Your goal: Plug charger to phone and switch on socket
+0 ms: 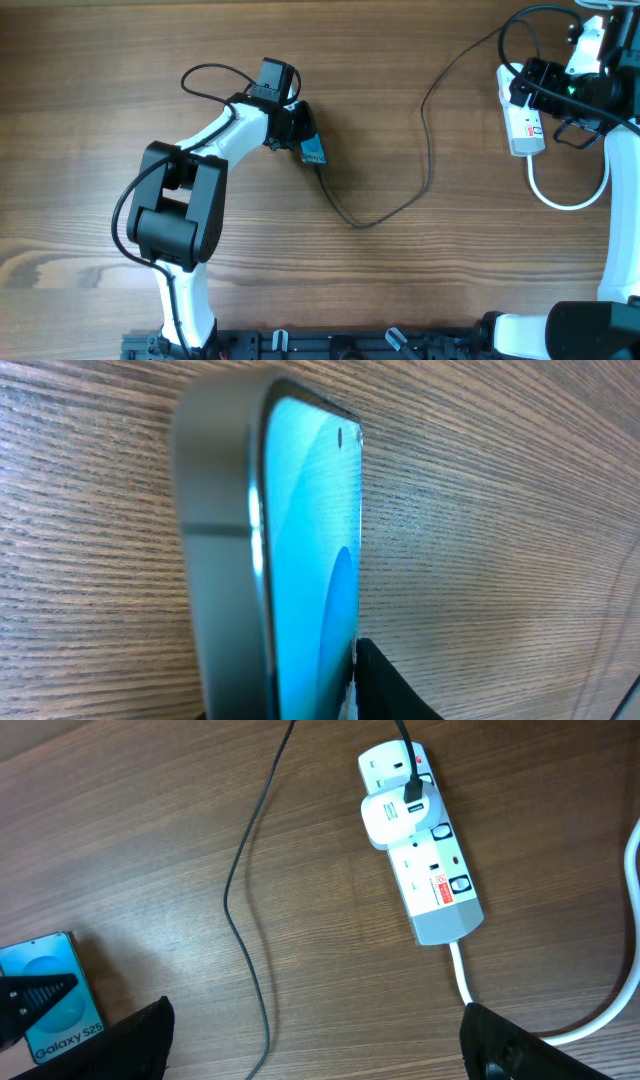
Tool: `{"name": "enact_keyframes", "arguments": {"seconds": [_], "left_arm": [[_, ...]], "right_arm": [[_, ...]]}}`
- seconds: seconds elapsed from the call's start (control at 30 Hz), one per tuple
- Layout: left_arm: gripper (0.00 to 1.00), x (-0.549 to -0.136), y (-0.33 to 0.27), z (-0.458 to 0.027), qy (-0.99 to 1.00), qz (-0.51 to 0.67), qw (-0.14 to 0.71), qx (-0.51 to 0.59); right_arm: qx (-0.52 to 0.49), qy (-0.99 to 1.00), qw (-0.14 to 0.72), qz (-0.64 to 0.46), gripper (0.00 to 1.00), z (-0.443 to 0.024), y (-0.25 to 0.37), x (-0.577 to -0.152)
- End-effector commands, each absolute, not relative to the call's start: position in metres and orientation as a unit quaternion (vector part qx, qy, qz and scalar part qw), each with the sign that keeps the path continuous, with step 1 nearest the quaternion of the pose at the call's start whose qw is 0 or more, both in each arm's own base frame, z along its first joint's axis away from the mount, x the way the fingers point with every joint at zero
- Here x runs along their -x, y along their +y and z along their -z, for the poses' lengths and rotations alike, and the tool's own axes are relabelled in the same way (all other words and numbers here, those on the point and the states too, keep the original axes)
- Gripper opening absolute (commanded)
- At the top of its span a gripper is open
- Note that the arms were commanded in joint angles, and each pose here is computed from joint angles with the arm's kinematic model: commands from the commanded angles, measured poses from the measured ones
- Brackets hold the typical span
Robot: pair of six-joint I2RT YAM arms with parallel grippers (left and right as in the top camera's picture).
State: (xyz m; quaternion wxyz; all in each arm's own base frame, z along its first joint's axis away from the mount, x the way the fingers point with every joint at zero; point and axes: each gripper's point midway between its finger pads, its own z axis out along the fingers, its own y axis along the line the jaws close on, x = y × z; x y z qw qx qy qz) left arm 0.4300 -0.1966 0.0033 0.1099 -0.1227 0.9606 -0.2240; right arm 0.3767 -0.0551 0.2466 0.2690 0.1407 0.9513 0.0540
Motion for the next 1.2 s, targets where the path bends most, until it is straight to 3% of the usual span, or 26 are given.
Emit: {"name": "enact_keyframes", "arguments": {"seconds": [0.0,0.3,0.4,0.43,0.67,0.73,0.77,0.83,0.87,0.9,1.0,1.07,1.1,1.13,1.17], "left_arm": [[0.22,-0.418,-0.187,0.021,0.970,0.190,0.086,0.124],[0.23,-0.401,-0.181,0.026,0.975,0.173,0.052,0.130],[0.30,-0.396,-0.178,0.028,0.976,0.167,0.040,0.134],[0.40,-0.395,-0.176,0.028,0.976,0.166,0.038,0.136],[0.39,-0.392,-0.171,0.029,0.976,0.161,0.029,0.142],[0.43,-0.392,-0.171,0.029,0.976,0.161,0.029,0.142],[0.38,-0.392,-0.170,0.029,0.976,0.161,0.029,0.143],[0.04,-0.396,-0.162,0.027,0.974,0.162,0.033,0.153],[0.04,-0.409,-0.148,0.011,0.969,0.171,0.048,0.170],[0.04,-0.418,-0.140,-0.004,0.964,0.185,0.057,0.182],[0.04,-0.454,-0.109,-0.076,0.934,0.262,0.117,0.213],[0.04,-0.467,-0.068,-0.112,0.916,0.275,0.164,0.243],[0.11,-0.469,-0.047,-0.118,0.909,0.273,0.175,0.262],[0.29,-0.470,-0.029,-0.117,0.904,0.269,0.179,0.280],[0.69,-0.470,-0.012,-0.116,0.899,0.265,0.181,0.298]], "right_arm": [[-0.129,0.951,0.274,-0.059,0.92,-0.251,-0.052,-0.379],[-0.129,0.952,0.273,-0.059,0.93,-0.251,-0.052,-0.379],[-0.129,0.952,0.273,-0.059,0.94,-0.251,-0.052,-0.379],[-0.129,0.952,0.273,-0.059,0.94,-0.251,-0.052,-0.379],[-0.128,0.952,0.272,-0.062,0.94,-0.251,-0.051,-0.379],[-0.128,0.952,0.271,-0.063,0.95,-0.250,-0.051,-0.378],[-0.128,0.952,0.271,-0.063,0.95,-0.250,-0.051,-0.378],[-0.128,0.952,0.271,-0.063,0.92,-0.250,-0.050,-0.378],[-0.126,0.952,0.271,-0.068,0.78,-0.251,-0.049,-0.378],[-0.124,0.951,0.272,-0.075,0.75,-0.251,-0.046,-0.379],[-0.123,0.951,0.272,-0.075,0.72,-0.251,-0.046,-0.379],[-0.123,0.952,0.272,-0.075,0.75,-0.251,-0.046,-0.379],[-0.123,0.951,0.272,-0.075,0.82,-0.251,-0.046,-0.379],[-0.123,0.951,0.274,-0.075,0.92,-0.252,-0.046,-0.379],[-0.123,0.950,0.276,-0.073,0.99,-0.252,-0.047,-0.381]]}}
